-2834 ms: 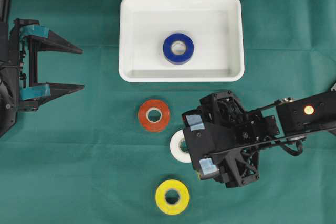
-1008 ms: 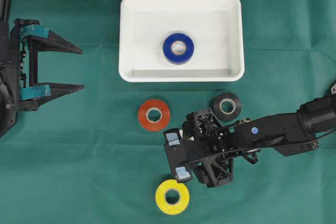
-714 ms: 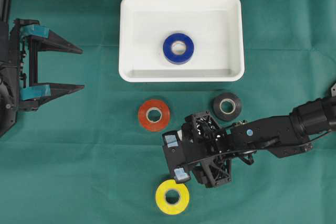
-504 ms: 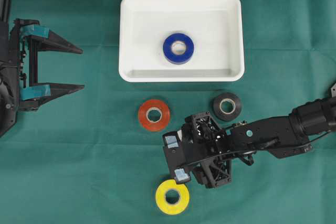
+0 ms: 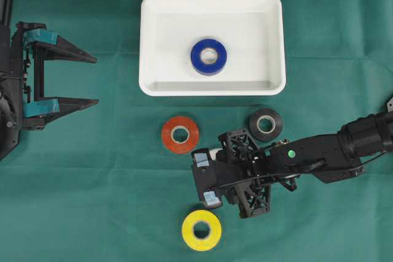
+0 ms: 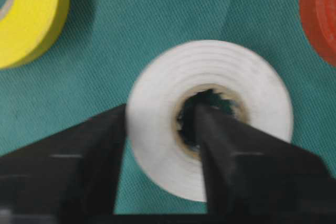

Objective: Pick up the tape from a random location and place it into the white case.
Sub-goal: 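Lower the right gripper over the white tape roll, then close the right gripper on the white tape and lift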

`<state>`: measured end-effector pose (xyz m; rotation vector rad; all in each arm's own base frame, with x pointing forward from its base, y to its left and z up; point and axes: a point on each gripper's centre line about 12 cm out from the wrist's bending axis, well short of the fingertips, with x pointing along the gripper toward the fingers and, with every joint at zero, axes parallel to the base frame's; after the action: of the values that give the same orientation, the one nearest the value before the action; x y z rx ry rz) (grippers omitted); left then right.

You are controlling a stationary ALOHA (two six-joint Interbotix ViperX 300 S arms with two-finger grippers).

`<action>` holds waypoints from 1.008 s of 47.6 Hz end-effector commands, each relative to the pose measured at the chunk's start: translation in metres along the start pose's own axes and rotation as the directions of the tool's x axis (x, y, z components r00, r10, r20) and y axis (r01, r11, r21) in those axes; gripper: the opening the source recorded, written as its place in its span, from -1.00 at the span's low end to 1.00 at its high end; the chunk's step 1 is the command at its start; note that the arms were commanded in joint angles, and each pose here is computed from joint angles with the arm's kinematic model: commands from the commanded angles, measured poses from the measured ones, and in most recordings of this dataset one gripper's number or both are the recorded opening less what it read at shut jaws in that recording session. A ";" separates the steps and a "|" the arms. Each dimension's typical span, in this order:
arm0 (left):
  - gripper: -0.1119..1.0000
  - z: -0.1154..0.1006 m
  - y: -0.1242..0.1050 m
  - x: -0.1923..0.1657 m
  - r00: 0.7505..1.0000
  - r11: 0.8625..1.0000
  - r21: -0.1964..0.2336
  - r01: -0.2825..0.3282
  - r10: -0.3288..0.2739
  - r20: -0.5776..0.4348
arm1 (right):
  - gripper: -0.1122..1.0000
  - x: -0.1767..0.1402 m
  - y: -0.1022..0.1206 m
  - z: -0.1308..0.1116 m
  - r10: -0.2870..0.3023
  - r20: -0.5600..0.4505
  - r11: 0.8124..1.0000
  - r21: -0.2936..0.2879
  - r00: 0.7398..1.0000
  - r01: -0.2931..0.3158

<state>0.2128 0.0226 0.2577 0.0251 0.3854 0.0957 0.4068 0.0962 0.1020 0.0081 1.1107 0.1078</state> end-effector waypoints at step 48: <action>0.90 0.008 0.000 0.000 1.000 1.000 -0.004 0.001 -0.001 0.025 | -0.20 -0.094 0.004 0.050 -0.001 0.070 1.000 0.005 0.998 0.001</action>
<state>0.2128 0.0226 0.2577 0.0236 0.3854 0.0960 0.4063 0.0944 0.1759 0.0061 1.0987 0.1010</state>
